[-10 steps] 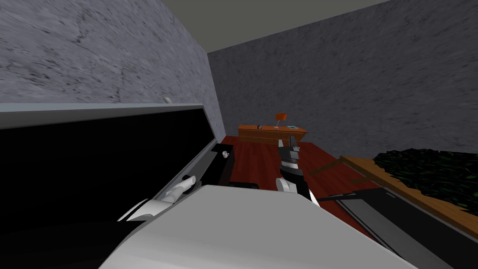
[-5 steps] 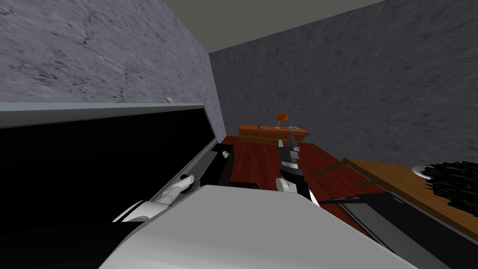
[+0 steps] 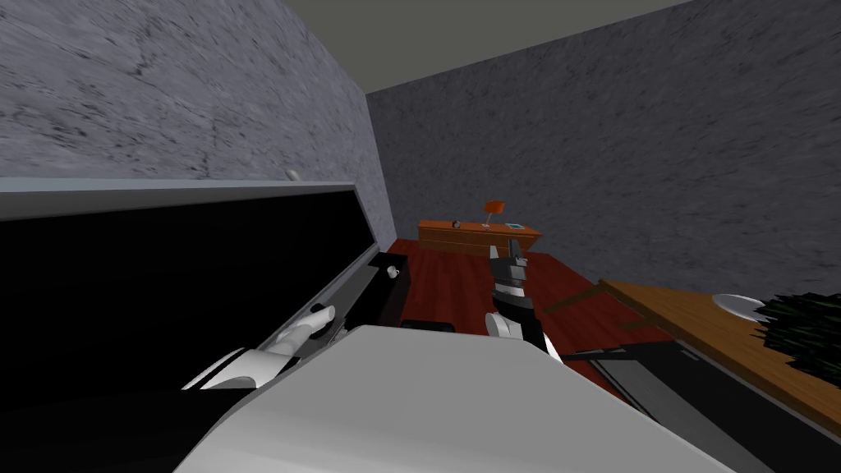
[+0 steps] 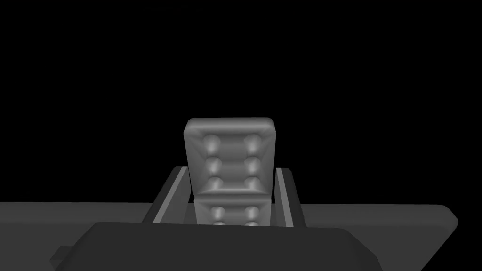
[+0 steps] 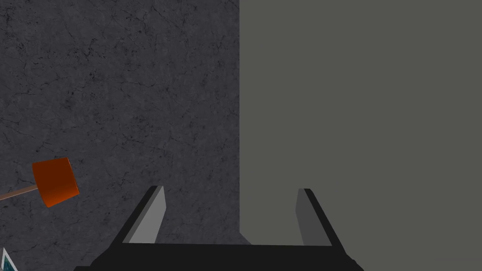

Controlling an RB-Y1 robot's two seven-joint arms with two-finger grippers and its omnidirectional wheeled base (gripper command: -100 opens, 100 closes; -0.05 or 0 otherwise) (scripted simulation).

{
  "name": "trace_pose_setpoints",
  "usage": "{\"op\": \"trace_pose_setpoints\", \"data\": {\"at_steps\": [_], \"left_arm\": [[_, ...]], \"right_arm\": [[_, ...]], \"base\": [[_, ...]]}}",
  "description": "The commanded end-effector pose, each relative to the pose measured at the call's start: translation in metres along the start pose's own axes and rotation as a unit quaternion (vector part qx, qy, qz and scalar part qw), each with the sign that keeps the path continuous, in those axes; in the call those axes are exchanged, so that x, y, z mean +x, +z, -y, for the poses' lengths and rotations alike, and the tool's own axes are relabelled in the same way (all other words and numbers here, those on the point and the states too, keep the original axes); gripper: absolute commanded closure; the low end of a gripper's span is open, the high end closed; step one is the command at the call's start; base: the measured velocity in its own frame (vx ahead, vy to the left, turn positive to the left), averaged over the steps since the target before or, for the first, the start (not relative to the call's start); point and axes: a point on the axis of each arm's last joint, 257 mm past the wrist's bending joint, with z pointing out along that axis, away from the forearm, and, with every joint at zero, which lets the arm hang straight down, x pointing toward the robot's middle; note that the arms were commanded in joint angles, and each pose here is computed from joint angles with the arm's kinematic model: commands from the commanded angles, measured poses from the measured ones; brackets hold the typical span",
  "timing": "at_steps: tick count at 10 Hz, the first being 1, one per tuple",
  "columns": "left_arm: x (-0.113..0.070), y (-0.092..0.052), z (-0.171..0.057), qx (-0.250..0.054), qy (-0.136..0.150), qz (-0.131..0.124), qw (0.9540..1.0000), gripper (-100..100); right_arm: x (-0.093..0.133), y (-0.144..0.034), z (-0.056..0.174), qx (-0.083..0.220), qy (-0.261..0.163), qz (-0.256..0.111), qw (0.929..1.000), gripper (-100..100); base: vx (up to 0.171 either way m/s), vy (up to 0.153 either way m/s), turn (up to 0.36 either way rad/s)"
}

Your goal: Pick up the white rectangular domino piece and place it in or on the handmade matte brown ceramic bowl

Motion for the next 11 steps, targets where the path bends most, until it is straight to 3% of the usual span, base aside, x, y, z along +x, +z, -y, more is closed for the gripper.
{"op": "trace_pose_setpoints", "data": {"at_steps": [1,3,5,7,8,11], "left_arm": [[-0.016,-0.007,-0.008,-0.017,0.006,0.006,0.9998,100],[-0.016,-0.007,-0.008,-0.017,0.006,0.006,0.9998,100],[-0.046,-0.024,-0.025,-0.047,0.015,0.019,0.9986,100],[-0.046,-0.023,-0.027,-0.049,0.014,0.018,0.9985,100],[-0.064,-0.036,-0.037,-0.069,0.020,0.025,0.9971,100],[-0.087,-0.054,-0.054,-0.098,0.025,0.031,0.9944,100]], "right_arm": [[0.000,0.000,0.000,0.000,0.000,0.000,1.0000,0],[0.000,0.000,0.000,0.000,0.000,0.000,1.0000,0],[0.000,0.000,0.000,0.000,0.000,0.000,1.0000,0],[0.000,0.000,0.000,0.000,0.000,0.000,1.0000,0],[0.000,0.000,0.000,0.000,0.000,0.000,1.0000,0],[0.000,0.000,0.000,0.000,0.000,0.000,1.0000,0]], "base": [[0.001,-0.080,0.016],[-0.007,-0.024,0.005],[-0.012,-0.054,0.047],[-0.015,-0.046,0.011],[-0.023,-0.056,0.049],[-0.056,-0.082,0.055]]}}
